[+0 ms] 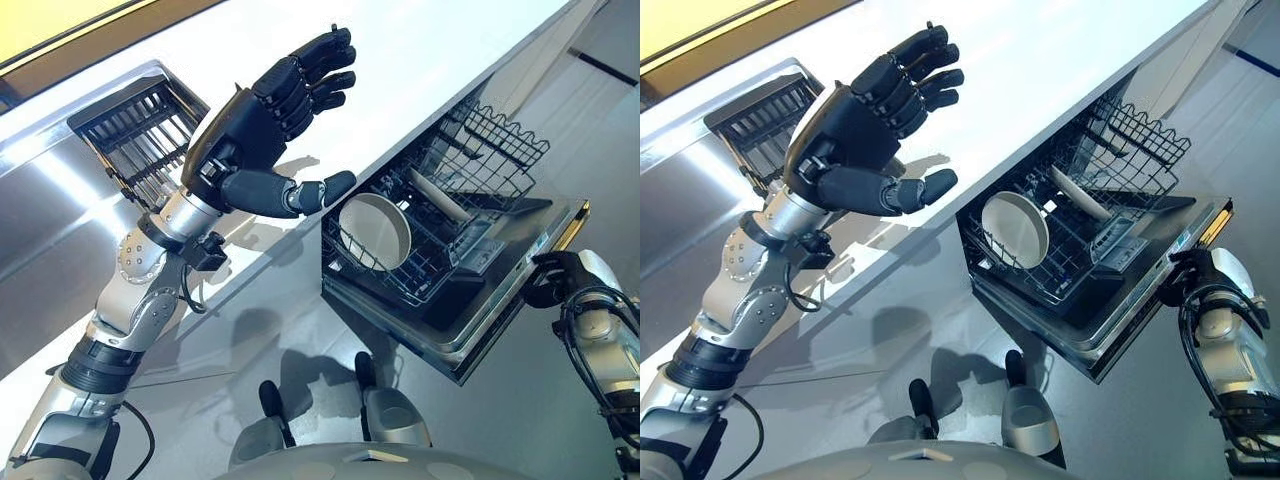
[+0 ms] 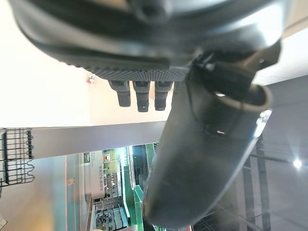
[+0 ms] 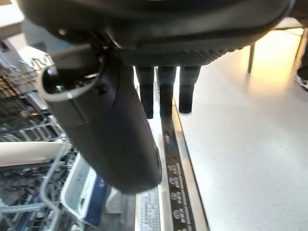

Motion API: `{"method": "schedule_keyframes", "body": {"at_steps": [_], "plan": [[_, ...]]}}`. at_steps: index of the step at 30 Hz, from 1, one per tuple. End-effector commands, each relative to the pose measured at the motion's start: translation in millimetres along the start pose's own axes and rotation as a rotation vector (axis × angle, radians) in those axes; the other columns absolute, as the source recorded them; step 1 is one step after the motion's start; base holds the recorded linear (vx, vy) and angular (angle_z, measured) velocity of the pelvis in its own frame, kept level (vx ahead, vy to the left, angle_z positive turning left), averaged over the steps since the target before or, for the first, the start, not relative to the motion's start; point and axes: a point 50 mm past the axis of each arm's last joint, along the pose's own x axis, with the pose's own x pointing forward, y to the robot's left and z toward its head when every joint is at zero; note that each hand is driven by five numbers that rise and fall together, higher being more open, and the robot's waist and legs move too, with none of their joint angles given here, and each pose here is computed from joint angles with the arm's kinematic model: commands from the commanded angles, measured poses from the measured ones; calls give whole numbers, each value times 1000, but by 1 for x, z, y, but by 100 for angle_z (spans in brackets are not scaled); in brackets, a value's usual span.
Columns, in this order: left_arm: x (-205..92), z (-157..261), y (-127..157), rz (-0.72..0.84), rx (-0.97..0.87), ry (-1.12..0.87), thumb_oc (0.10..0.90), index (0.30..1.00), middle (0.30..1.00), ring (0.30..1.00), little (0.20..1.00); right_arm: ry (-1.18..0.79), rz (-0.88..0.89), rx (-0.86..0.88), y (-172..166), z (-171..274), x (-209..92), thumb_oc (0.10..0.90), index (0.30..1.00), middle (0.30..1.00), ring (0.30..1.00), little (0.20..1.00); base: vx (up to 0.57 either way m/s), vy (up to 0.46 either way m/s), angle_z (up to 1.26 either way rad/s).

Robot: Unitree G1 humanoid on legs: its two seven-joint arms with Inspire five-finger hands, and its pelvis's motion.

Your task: Pick up plates and place into dishwasher.

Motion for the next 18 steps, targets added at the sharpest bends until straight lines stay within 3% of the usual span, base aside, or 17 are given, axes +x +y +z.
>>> {"method": "schedule_keyframes", "body": {"at_steps": [1, 18], "plan": [[23, 33, -8, -76, 22, -221, 800, 900, 900, 900, 900, -105, -136, -45, -38, 32, 11, 100, 300, 300, 300, 200, 0, 0, 0], [33, 28, -12, -101, -30, -216, 800, 900, 900, 900, 900, -93, -152, -80, -35, 72, 35, 100, 300, 300, 300, 200, 5, -4, 6]]}}
